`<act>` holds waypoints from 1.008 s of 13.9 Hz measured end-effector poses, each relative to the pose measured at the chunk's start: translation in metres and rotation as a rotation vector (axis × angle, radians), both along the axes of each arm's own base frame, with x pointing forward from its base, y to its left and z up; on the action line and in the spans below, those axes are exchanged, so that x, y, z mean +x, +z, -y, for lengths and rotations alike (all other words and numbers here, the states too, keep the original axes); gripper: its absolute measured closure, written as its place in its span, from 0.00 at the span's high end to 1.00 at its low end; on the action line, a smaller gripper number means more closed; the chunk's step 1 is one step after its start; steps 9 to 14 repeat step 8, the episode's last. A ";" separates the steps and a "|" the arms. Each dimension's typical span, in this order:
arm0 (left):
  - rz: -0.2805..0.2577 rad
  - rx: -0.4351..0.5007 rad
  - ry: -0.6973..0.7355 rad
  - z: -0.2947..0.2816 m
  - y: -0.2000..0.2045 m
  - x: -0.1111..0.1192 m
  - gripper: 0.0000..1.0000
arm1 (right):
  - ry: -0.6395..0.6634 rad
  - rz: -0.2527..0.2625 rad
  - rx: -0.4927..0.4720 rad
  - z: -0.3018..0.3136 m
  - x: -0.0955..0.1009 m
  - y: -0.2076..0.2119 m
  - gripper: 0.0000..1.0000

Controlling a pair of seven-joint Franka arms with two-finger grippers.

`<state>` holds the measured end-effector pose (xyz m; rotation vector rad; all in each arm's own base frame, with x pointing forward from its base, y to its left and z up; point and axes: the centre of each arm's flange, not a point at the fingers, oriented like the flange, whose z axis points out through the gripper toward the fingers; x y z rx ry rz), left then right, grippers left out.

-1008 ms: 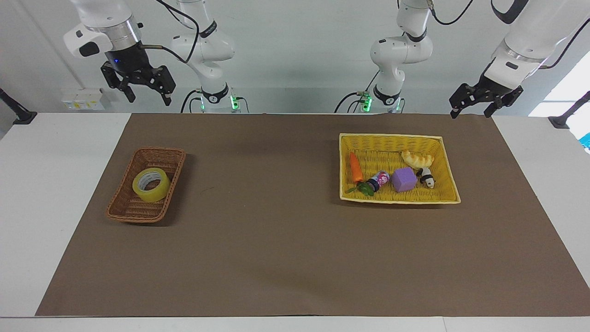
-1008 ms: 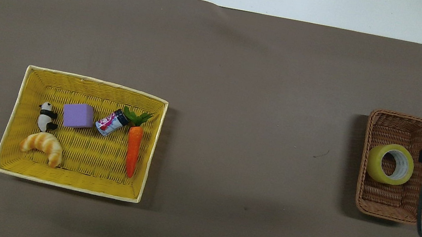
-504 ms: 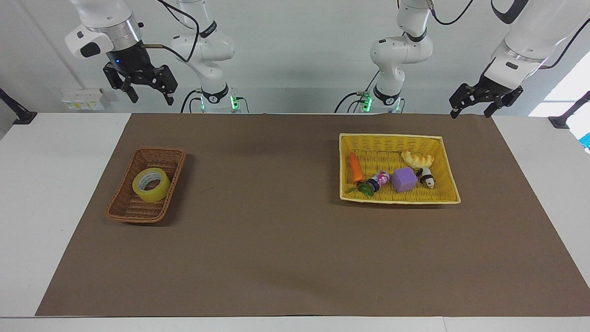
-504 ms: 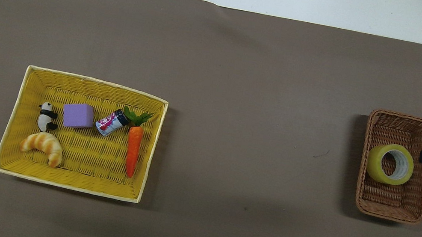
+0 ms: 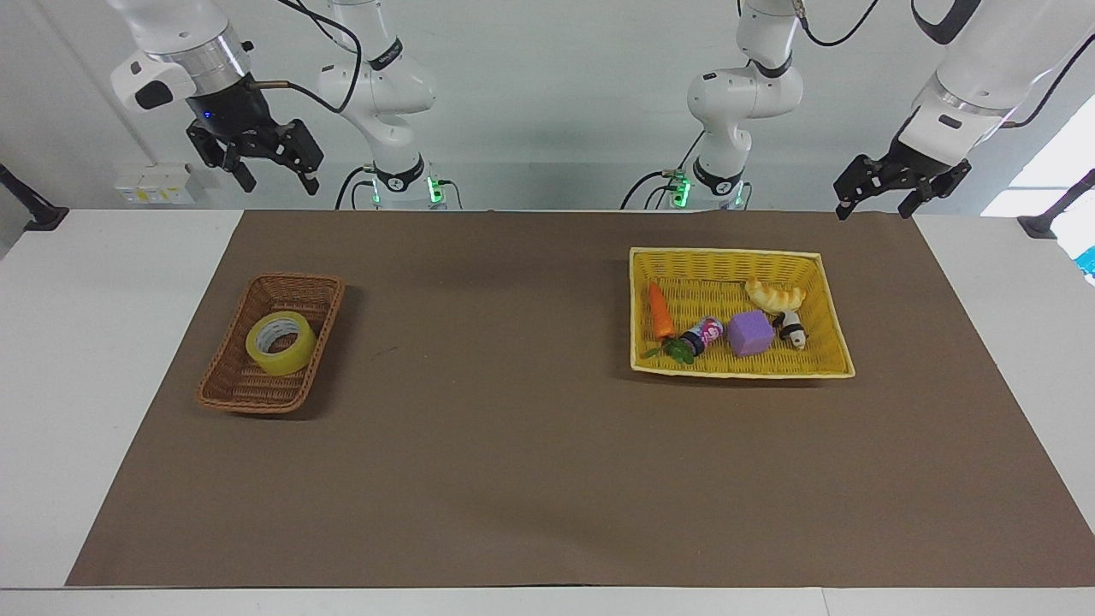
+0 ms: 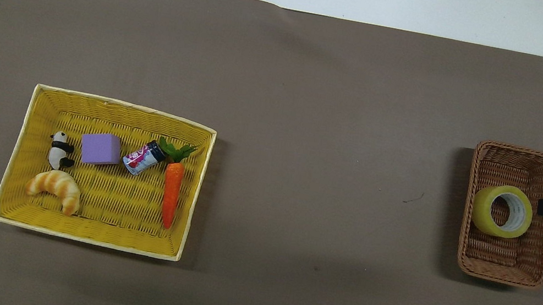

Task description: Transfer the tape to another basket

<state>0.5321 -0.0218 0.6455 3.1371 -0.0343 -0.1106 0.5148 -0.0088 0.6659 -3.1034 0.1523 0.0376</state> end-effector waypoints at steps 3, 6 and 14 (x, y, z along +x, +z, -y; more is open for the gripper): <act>0.000 0.000 0.000 0.000 0.000 0.000 1.00 | 0.018 0.000 -0.011 0.001 0.000 0.000 1.00; 0.000 0.000 0.000 0.000 0.000 0.000 1.00 | 0.022 0.001 -0.011 0.001 0.000 0.000 1.00; 0.000 0.000 0.000 0.000 0.000 0.000 1.00 | 0.022 0.001 -0.011 0.001 -0.001 0.001 1.00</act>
